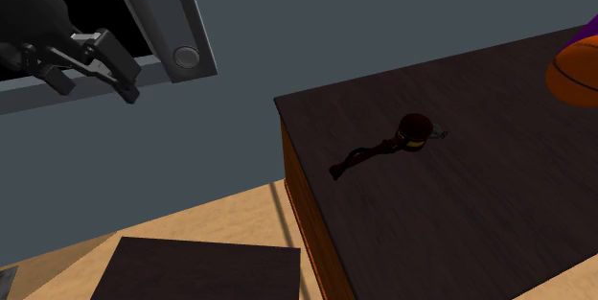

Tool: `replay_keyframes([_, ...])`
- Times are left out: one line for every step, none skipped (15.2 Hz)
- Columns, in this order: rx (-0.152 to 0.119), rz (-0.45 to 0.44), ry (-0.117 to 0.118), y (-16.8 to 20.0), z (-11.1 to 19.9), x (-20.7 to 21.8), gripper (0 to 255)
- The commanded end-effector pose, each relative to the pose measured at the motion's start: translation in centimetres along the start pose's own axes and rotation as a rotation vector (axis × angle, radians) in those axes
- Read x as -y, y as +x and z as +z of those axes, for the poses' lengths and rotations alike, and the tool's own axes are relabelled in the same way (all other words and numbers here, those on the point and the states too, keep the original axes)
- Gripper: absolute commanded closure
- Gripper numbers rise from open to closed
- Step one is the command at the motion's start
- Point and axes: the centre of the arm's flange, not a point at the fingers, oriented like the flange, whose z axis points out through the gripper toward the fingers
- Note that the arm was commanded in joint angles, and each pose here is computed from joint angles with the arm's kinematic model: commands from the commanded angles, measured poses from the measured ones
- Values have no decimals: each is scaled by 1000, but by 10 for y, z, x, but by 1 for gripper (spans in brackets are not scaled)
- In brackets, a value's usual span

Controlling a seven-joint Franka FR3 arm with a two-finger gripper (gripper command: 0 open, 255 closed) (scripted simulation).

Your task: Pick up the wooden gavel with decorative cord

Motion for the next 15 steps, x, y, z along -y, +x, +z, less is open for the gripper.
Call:
replay_keyframes([0, 0, 0, 0, 0, 0, 0])
replay_keyframes([-1, 21, -6, 8, 8, -6, 0])
replay_keyframes([-2, 42, -11, 16, 15, -12, 0])
replay_keyframes([-3, 64, -17, 24, 23, -19, 0])
replay_keyframes([-4, 85, -23, 32, 30, -25, 0])
replay_keyframes([-5, 106, -28, 40, 38, -32, 0])
replay_keyframes([-6, 127, -34, 47, 45, -39, 0])
replay_keyframes([-6, 149, -40, 54, 52, -46, 0])
replay_keyframes([-7, 170, -46, 62, 60, -54, 0])
replay_keyframes([-8, 191, -51, 69, 67, -62, 0])
replay_keyframes([-9, 212, -57, 76, 74, -69, 0])
replay_keyframes([-10, 233, -63, 82, 81, -77, 0])
replay_keyframes([-11, 255, -68, 89, 88, -86, 0])
replay_keyframes([-12, 276, -74, 95, 95, -94, 0])
replay_keyframes([-13, 297, -80, 102, 102, -102, 0])
